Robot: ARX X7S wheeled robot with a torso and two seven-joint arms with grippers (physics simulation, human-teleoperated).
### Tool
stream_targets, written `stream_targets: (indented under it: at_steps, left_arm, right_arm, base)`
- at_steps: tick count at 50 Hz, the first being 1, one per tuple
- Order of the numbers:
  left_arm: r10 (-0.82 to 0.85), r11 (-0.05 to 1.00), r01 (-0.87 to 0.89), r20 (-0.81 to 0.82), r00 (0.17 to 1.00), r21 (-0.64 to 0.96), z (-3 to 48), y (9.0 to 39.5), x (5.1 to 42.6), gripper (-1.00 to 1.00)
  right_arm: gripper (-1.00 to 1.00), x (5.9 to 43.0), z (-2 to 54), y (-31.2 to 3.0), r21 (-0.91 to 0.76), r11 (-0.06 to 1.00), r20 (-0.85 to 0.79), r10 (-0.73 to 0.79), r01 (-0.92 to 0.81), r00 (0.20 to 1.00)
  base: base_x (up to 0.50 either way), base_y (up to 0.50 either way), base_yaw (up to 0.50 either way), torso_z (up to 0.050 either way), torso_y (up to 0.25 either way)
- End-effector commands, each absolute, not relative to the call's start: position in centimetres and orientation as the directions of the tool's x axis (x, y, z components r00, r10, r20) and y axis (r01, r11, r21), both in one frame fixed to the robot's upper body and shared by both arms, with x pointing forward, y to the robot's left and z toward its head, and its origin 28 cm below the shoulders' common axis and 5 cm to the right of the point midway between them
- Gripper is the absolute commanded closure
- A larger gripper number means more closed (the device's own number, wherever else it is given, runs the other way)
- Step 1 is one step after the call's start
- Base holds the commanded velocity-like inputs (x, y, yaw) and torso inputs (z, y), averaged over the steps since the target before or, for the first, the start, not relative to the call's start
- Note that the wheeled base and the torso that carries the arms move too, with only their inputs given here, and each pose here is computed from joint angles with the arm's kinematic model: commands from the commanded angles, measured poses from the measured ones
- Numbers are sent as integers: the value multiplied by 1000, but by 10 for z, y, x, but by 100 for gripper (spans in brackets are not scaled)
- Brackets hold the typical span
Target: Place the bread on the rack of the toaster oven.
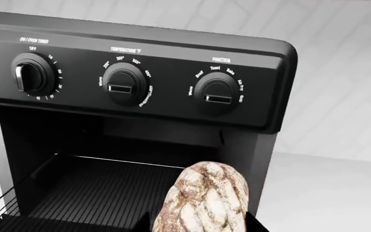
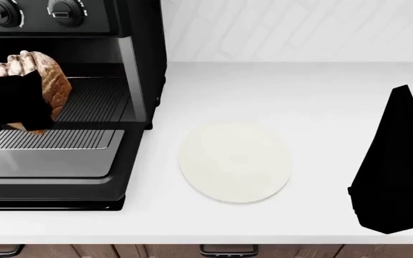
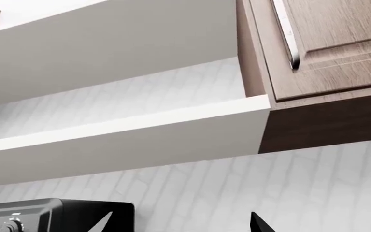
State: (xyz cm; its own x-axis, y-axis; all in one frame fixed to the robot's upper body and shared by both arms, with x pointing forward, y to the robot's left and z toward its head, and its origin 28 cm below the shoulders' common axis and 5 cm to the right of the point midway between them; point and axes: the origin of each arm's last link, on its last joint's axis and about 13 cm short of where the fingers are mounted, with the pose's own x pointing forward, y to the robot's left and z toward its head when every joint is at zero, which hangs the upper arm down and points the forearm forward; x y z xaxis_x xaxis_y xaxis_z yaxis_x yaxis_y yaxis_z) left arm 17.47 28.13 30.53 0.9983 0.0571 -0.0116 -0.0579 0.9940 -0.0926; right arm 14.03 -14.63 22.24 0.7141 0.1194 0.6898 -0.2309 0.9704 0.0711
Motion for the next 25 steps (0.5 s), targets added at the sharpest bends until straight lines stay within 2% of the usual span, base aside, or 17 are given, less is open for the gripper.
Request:
stream_targets:
  at_steps: [1,25]
  left_arm:
    - [100,988,-104,-41,994,-110,300,290,186,100]
    - [146,981,-155,-76,986,-118,293,299,206,100]
  right_arm:
    - [-100,142,221,-146,73,972,688,114,-225,717]
    - [-100,144,219,-147,74,973,679,111,-218,726]
  base:
    - [0,0,0,0,0]
    - [0,0,0,0,0]
